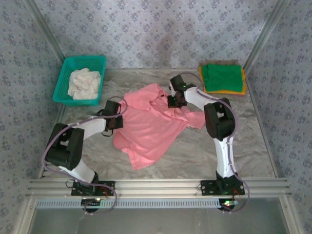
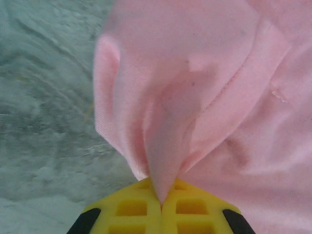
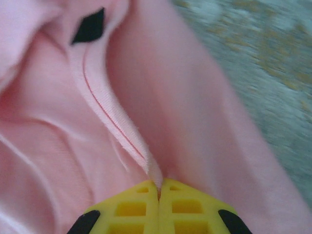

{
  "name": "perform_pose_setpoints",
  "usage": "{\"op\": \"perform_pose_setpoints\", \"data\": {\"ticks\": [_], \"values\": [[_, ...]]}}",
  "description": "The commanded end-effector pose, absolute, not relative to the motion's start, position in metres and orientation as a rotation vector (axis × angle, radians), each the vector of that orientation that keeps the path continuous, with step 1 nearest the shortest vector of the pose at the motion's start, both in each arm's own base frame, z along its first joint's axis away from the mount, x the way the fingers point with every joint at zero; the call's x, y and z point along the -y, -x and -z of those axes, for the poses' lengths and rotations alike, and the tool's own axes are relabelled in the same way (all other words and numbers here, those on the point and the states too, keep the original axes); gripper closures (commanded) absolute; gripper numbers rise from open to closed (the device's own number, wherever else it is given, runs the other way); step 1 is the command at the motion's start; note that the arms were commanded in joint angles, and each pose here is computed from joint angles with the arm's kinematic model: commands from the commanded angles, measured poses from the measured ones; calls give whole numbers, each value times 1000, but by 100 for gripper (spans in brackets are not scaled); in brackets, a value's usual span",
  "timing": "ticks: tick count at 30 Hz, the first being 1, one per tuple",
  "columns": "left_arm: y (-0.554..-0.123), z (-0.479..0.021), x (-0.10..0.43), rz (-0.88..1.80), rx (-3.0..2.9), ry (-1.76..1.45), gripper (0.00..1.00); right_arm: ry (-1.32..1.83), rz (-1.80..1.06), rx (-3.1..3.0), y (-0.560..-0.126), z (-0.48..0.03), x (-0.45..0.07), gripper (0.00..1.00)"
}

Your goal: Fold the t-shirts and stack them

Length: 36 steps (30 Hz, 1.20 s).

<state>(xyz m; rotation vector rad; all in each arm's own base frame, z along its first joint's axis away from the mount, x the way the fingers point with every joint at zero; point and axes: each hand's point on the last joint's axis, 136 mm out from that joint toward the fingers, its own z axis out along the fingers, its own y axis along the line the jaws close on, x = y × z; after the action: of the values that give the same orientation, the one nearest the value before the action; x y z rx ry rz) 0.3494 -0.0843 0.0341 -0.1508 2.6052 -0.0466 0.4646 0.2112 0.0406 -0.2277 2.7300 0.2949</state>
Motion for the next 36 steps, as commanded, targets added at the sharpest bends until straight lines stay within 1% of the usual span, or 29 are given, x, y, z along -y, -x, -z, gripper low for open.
{"op": "perform_pose_setpoints", "data": {"ticks": [1,5,8,11,12,13,17,18,19,20,21,22,23,26,28,30,33,36], "values": [[-345,-56,59,-48,-2563,230,100,23,-300,-2681,-468,-71,-175,100],[-338,-58,40,14,-2555,346,100,-223,-354,-2671,-454,-75,-128,100],[-338,-56,30,57,-2564,406,100,-380,-383,-2672,-435,-78,-98,100],[-349,-54,25,102,-2588,426,100,-497,-418,-2681,-413,-80,-79,100],[-354,-53,24,116,-2599,423,99,-525,-427,-2677,-408,-82,-76,100],[-362,-52,25,134,-2613,413,94,-568,-435,-2691,-396,-75,-72,100],[-398,-66,38,201,-2587,308,73,-678,-474,-2632,-381,-86,-60,100],[-405,-73,40,206,-2566,298,71,-724,-466,-2608,-380,-89,-55,100],[-412,-82,42,211,-2538,291,70,-741,-444,-2581,-378,-94,-49,89],[-418,-91,44,220,-2512,290,65,-753,-413,-2555,-377,-98,-42,79],[-422,-97,45,226,-2497,290,59,-746,-398,-2535,-377,-103,-38,71],[-424,-103,48,236,-2486,288,54,-724,-402,-2506,-380,-111,-36,66],[-425,-108,52,243,-2482,276,53,-704,-426,-2473,-386,-119,-38,66],[-424,-124,80,290,-2452,175,48,-482,-443,-2476,-398,-139,-61,65],[-428,-139,115,388,-2422,50,41,-374,-376,-2505,-404,-140,-74,60],[-436,-150,153,466,-2405,-87,39,-269,-410,-2536,-413,-137,-94,58],[-448,-148,198,567,-2469,-139,37,-83,-519,-2532,-429,-145,-140,57],[-450,-136,229,606,-2462,-155,35,193,-520,-2519,-433,-158,-195,56]]}}
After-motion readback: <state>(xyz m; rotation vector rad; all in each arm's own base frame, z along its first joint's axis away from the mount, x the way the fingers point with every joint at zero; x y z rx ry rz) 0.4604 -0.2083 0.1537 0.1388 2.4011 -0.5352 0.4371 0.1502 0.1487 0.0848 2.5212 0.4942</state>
